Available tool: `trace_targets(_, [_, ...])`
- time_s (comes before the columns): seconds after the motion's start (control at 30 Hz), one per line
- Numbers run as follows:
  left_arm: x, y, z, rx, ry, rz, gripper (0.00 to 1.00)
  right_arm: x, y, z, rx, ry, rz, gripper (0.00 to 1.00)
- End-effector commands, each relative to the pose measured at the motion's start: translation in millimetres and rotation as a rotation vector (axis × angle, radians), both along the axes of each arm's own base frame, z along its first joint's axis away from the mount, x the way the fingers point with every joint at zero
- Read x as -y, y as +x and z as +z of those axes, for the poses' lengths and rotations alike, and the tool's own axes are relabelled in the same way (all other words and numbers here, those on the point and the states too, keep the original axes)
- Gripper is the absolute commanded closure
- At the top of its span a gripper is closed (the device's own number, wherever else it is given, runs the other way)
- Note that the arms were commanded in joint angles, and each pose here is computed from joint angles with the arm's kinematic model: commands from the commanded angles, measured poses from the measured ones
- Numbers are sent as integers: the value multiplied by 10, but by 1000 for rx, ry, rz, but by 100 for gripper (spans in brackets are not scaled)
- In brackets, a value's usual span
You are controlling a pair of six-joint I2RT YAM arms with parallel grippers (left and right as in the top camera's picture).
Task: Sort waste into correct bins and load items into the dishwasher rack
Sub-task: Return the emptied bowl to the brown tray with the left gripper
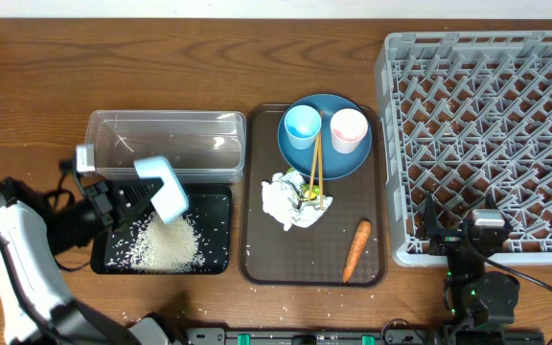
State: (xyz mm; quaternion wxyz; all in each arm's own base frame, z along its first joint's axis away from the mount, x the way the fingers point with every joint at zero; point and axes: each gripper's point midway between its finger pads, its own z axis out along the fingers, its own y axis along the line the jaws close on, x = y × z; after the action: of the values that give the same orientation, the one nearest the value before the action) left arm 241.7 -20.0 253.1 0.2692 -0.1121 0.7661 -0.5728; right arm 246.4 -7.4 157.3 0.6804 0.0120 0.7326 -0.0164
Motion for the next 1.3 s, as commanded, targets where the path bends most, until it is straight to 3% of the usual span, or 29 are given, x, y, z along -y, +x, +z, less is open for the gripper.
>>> trace_targets(0.0, [139,-81,261,-49,24,-37,94,-29,0,-15,-5,-4,11,1])
trace_targets(0.27, [233,-70,186,-194,331,-11,94,-29,0,-15,-5,-4,11,1])
trace_targets(0.6, [688,-286,140,-165,678,-24,94,-29,0,-15,-5,-4,11,1])
trace_targets(0.9, [1162,-456,-162,-186,848,-162,94,-29,0,-15,-5,-4,11,1])
trace_targets(1.27, [1912,-590,-799,-229,934,-370,94,-29,0,-15,-5,-4,11,1])
